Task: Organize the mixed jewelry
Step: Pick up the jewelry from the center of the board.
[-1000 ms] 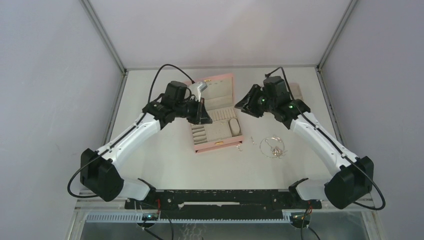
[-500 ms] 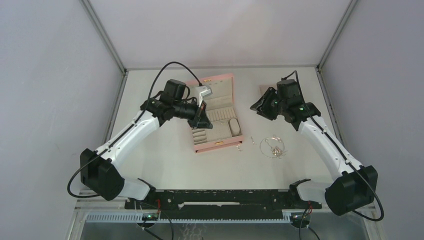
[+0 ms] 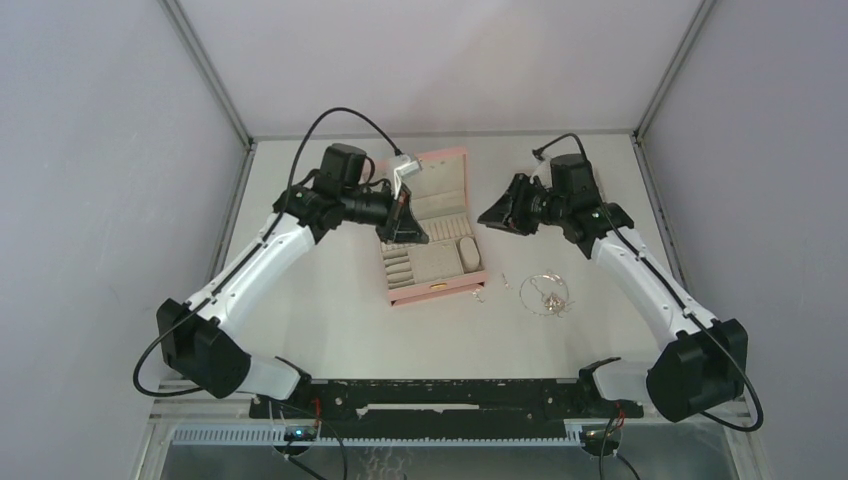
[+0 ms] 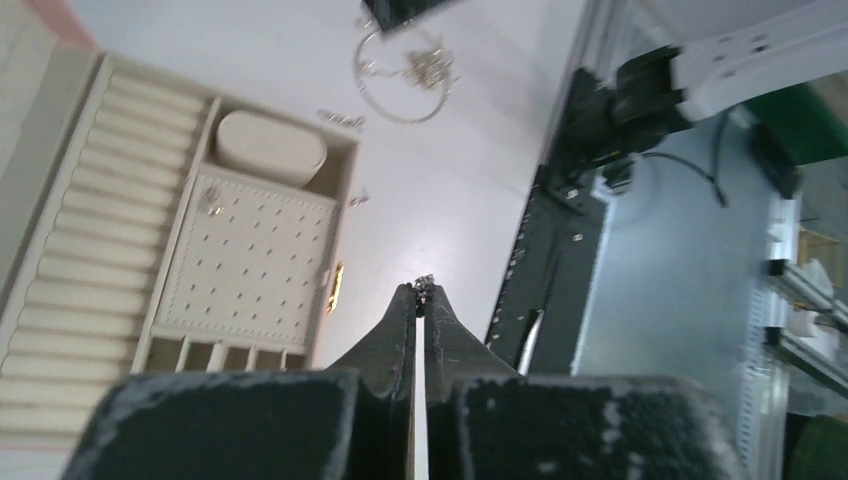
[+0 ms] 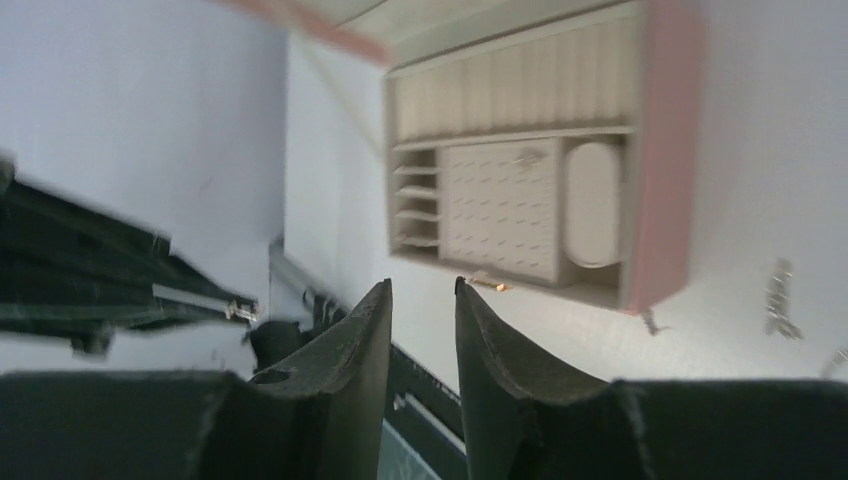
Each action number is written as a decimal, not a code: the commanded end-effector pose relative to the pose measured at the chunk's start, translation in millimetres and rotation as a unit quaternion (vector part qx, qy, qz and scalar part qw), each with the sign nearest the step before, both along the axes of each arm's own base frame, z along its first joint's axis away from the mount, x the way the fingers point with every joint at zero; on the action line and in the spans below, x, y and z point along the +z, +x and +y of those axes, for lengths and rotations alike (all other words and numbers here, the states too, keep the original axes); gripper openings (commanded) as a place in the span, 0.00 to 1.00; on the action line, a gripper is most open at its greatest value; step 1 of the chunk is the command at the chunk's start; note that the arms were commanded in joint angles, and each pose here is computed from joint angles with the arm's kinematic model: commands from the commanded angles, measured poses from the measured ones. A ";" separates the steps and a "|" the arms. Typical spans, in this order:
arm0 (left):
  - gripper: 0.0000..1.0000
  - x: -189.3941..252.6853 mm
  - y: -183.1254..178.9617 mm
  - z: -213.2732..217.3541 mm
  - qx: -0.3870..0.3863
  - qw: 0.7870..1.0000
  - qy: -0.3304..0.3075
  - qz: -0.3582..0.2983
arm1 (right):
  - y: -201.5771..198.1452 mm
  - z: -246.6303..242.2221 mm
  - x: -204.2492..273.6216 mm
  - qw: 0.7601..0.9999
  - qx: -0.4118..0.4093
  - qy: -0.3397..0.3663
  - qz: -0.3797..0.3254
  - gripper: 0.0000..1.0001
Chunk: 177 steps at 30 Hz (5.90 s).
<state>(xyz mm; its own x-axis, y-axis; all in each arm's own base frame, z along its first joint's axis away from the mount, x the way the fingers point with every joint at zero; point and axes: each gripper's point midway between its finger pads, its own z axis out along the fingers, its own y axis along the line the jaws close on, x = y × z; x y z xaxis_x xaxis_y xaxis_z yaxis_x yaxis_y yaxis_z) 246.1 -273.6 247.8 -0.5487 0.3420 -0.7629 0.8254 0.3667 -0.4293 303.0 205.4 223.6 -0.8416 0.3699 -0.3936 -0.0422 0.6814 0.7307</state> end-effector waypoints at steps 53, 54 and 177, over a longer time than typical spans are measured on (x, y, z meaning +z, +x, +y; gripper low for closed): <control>0.00 126.6 5.7 -16.7 -0.006 0.974 -0.217 0.056 | -37.3 86.7 153.9 0.882 0.157 0.325 -0.304 0.34; 0.00 125.5 5.5 -17.0 -0.006 0.974 -0.217 0.058 | -37.2 86.4 154.3 0.881 0.158 0.326 -0.304 0.34; 0.66 136.3 11.3 -13.9 0.043 0.915 -0.305 -0.260 | -24.6 86.9 140.3 0.898 0.167 0.337 -0.228 0.00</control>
<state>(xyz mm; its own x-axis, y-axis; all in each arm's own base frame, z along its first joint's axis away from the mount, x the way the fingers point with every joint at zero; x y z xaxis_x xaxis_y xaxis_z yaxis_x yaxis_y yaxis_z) 265.9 -284.3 354.0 -0.1324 -0.1995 -0.9709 0.9305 0.3124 -0.1911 281.1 292.6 342.7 -0.7858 0.4059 -0.4667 -0.5029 0.0201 0.8641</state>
